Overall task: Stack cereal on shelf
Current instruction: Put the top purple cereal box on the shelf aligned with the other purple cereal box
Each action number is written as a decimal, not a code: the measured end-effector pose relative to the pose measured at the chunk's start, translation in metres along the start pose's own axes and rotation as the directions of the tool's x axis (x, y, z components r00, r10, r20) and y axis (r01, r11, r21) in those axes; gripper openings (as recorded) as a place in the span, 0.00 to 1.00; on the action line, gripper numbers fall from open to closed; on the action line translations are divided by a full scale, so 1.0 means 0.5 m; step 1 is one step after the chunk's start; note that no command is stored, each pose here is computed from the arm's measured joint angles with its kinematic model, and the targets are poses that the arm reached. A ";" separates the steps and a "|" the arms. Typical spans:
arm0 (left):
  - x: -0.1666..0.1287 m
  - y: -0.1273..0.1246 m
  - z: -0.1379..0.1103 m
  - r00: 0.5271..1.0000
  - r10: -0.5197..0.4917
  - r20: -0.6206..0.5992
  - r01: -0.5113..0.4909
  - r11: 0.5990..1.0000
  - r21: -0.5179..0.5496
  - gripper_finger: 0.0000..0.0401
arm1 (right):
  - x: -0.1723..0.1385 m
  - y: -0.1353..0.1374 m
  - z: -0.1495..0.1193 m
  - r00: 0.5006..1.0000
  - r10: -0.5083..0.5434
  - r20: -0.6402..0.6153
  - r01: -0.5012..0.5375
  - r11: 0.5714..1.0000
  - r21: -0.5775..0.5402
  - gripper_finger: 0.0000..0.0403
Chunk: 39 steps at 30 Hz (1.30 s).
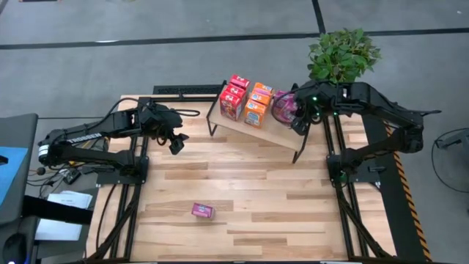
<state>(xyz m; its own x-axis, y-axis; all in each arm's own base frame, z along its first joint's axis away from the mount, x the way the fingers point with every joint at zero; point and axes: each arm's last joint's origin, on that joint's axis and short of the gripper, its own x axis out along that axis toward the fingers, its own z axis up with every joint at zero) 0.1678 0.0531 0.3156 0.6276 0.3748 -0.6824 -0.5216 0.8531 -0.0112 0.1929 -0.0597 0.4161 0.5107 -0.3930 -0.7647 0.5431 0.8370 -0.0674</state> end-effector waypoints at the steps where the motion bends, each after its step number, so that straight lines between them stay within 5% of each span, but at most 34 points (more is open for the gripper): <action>1: 0.000 0.000 0.000 1.000 -0.001 -0.001 0.001 1.000 0.000 0.66 | 0.001 0.001 0.001 1.000 0.008 -0.002 -0.008 1.000 -0.003 0.29; 26: 0.000 0.000 0.000 1.000 -0.001 0.000 0.001 1.000 -0.025 0.66 | 0.060 -0.009 0.019 0.995 0.085 0.054 -0.084 0.996 -0.025 0.29; 39: 0.000 0.000 0.000 1.000 0.004 0.000 -0.004 1.000 -0.031 0.66 | 0.109 -0.043 0.014 1.000 0.021 0.011 -0.021 0.999 0.036 0.29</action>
<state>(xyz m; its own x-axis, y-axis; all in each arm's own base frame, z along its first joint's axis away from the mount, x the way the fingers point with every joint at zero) 0.1677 0.0532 0.3155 0.6256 0.3781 -0.6824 -0.5416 0.8401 -0.0310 0.2137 -0.1019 0.3804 0.5292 -0.3799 -0.7587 0.5559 0.8308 -0.0283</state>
